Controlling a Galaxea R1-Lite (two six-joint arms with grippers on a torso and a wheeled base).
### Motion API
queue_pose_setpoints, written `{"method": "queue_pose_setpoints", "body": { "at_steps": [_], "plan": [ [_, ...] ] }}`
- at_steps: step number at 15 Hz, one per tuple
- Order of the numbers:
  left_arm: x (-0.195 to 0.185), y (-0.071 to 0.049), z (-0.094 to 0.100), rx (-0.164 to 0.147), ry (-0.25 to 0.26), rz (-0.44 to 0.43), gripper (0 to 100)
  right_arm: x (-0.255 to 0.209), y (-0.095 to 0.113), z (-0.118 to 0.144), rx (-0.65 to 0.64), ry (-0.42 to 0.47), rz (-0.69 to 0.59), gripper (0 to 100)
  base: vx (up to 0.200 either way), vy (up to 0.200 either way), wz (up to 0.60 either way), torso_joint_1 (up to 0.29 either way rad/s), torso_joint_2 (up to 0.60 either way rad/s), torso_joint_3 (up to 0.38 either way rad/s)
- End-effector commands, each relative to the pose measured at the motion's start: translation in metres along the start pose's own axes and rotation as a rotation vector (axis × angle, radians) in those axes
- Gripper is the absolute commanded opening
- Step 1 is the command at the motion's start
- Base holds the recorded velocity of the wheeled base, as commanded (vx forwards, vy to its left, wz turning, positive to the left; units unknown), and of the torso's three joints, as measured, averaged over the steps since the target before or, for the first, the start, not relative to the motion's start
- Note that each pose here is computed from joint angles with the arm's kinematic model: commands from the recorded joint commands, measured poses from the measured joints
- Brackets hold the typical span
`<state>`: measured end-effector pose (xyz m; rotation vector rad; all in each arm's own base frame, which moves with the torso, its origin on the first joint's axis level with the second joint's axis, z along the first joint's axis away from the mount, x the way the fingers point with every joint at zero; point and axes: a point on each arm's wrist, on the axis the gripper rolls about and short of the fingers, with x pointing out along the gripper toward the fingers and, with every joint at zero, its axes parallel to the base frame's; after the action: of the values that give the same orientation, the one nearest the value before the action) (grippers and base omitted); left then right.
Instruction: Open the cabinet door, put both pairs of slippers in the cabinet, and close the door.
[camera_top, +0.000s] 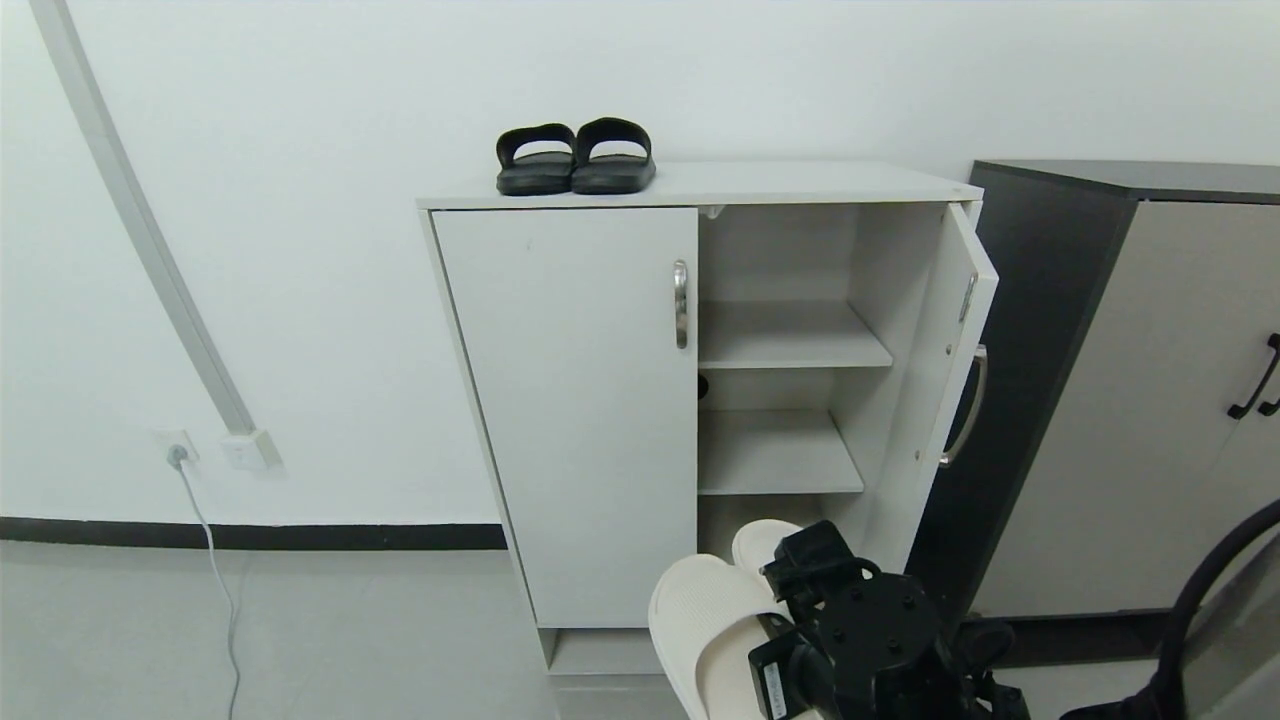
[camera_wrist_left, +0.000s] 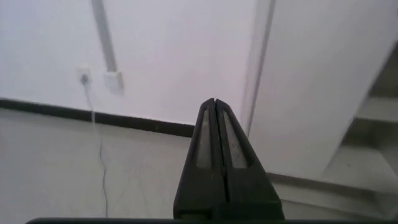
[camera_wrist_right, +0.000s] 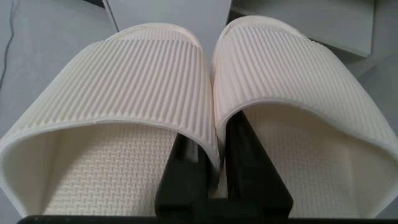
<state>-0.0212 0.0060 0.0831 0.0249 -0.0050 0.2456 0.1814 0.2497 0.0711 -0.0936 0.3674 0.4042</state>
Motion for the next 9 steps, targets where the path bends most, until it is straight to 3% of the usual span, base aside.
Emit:
{"method": "queue_pose_setpoints", "body": {
  "at_steps": [1,2,6,9],
  "plan": [
    [-0.002,-0.004,-0.003,0.025,-0.036,-0.184,0,0.007,0.004,-0.003,-0.001,0.004,-0.010,0,0.000,0.000,0.00,0.000,0.00,0.000],
    [-0.003,-0.007,-0.007,-0.012,0.010,-0.322,0,0.011,0.006,-0.006,-0.003,0.009,-0.011,0,0.000,0.000,0.00,0.000,0.00,0.000],
    [-0.004,-0.007,-0.007,-0.021,0.003,-0.332,0,0.038,0.020,-0.007,0.028,-0.052,-0.033,0,0.000,0.000,0.00,0.000,0.00,0.000],
    [-0.004,-0.007,-0.007,-0.019,0.003,-0.330,0,0.080,0.032,0.016,0.058,-0.092,-0.146,0,0.000,0.000,0.00,0.000,0.00,0.000]
  ]
}}
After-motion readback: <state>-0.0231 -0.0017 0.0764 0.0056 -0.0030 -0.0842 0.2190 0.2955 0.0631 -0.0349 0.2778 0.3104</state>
